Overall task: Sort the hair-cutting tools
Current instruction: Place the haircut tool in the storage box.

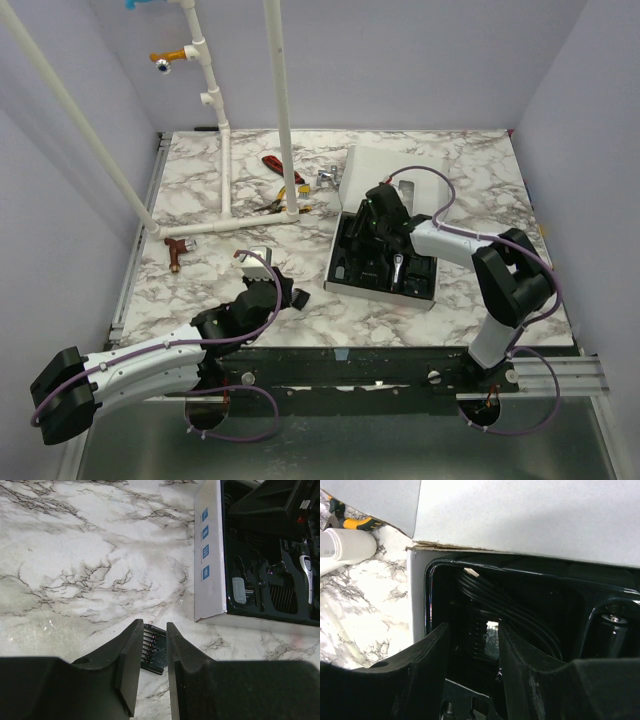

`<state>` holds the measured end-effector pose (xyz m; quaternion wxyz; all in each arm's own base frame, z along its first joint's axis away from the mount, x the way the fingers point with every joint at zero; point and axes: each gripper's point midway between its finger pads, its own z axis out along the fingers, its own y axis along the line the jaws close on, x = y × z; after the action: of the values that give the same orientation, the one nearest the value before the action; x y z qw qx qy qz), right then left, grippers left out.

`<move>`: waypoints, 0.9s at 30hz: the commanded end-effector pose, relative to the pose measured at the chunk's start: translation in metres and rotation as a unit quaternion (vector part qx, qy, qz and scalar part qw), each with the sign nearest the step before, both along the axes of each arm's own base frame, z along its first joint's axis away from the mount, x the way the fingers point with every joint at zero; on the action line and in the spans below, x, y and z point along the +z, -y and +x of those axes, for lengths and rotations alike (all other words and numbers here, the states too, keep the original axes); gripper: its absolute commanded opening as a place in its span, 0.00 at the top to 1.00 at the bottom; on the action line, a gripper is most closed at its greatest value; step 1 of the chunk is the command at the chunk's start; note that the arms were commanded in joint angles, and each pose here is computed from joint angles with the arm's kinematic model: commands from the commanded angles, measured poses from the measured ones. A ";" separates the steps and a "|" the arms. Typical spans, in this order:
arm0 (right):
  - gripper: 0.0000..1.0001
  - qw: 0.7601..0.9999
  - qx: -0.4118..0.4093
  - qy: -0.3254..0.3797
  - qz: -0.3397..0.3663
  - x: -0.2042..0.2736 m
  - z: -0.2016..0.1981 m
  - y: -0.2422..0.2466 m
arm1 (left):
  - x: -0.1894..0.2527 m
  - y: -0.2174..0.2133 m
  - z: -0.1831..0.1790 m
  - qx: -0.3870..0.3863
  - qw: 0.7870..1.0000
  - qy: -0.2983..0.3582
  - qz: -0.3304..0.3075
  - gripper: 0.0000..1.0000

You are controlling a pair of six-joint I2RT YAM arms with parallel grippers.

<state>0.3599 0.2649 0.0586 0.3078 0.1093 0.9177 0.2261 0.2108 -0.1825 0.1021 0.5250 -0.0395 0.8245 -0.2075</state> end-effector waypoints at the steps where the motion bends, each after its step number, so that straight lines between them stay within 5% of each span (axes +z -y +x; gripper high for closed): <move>1: 0.54 0.999 0.016 -0.035 -0.009 -0.017 -0.010 -0.005 | 0.003 0.003 0.001 -0.003 1.000 0.005 -0.013 0.73; 16: 0.77 0.998 0.027 -0.046 -0.040 -0.028 -0.018 -0.010 | 0.000 0.008 0.002 -0.016 1.000 0.008 -0.008 0.73; 23: 0.99 0.999 0.018 -0.025 -0.017 -0.002 -0.012 -0.013 | 0.001 0.009 0.002 -0.019 1.000 0.009 -0.008 0.73; 27: 0.99 1.000 0.016 0.005 0.010 0.029 -0.008 -0.019 | 0.003 0.008 0.002 -0.018 1.000 0.012 -0.005 0.73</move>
<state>0.3496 0.2732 0.0483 0.2862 0.0934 0.9308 0.2074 0.2130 -0.1897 0.1045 0.5293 -0.0304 0.8195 -0.2174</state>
